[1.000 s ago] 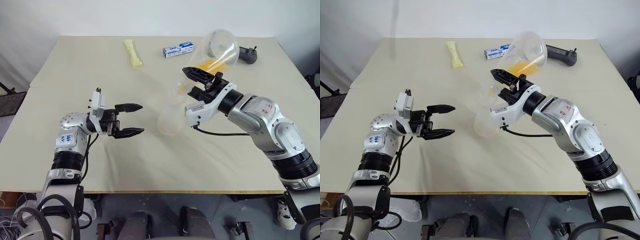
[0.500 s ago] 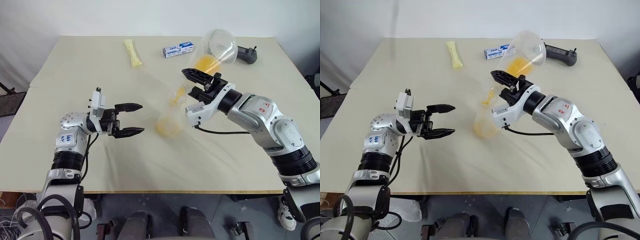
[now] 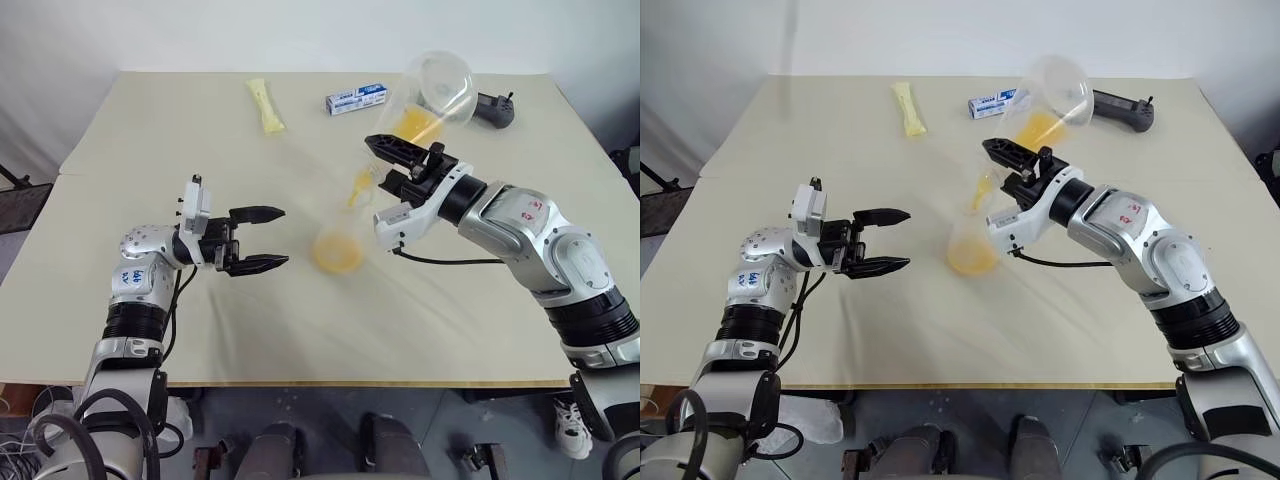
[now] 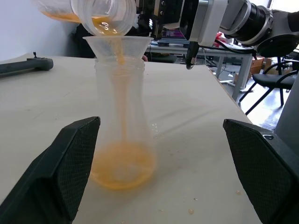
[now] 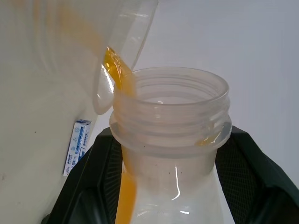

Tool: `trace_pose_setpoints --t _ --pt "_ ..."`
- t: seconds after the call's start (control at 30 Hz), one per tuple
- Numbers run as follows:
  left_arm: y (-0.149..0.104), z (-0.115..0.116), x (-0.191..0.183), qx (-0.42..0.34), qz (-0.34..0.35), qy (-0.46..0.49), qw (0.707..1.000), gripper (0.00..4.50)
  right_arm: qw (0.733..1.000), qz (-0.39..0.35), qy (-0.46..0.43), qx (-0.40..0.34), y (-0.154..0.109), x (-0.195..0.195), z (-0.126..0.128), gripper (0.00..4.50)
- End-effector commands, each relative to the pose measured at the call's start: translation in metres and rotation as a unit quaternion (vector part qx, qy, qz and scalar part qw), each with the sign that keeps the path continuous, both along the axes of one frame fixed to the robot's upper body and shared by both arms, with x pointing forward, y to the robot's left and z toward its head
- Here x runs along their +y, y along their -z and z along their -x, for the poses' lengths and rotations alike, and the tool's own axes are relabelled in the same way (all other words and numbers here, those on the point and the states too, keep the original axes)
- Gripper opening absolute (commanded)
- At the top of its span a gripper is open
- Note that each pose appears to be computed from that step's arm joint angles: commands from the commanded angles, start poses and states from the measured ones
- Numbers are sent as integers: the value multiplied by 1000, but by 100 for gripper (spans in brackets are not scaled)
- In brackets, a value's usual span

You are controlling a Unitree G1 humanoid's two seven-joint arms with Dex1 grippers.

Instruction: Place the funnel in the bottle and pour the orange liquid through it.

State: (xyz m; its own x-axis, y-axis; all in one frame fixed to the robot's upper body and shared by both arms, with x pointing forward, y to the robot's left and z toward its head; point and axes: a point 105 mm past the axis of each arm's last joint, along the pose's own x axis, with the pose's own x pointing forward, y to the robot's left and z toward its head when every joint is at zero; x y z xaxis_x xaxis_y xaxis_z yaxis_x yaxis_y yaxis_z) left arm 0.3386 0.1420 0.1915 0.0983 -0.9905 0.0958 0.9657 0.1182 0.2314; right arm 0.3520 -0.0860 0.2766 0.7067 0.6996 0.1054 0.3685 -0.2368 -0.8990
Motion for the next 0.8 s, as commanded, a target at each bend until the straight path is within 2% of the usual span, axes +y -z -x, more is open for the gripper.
trace_pose_setpoints --t 0.03,0.53,0.8 --pt "-11 1 4 -21 4 -2 1000 450 999 -13 -7 -50 -28 -3 7 242" --pt "-15 1 6 -31 11 -4 999 450 998 5 -19 -56 -27 1 9 242" --pt "-23 2 7 -39 45 -6 998 450 998 11 -22 -57 -27 1 10 242"
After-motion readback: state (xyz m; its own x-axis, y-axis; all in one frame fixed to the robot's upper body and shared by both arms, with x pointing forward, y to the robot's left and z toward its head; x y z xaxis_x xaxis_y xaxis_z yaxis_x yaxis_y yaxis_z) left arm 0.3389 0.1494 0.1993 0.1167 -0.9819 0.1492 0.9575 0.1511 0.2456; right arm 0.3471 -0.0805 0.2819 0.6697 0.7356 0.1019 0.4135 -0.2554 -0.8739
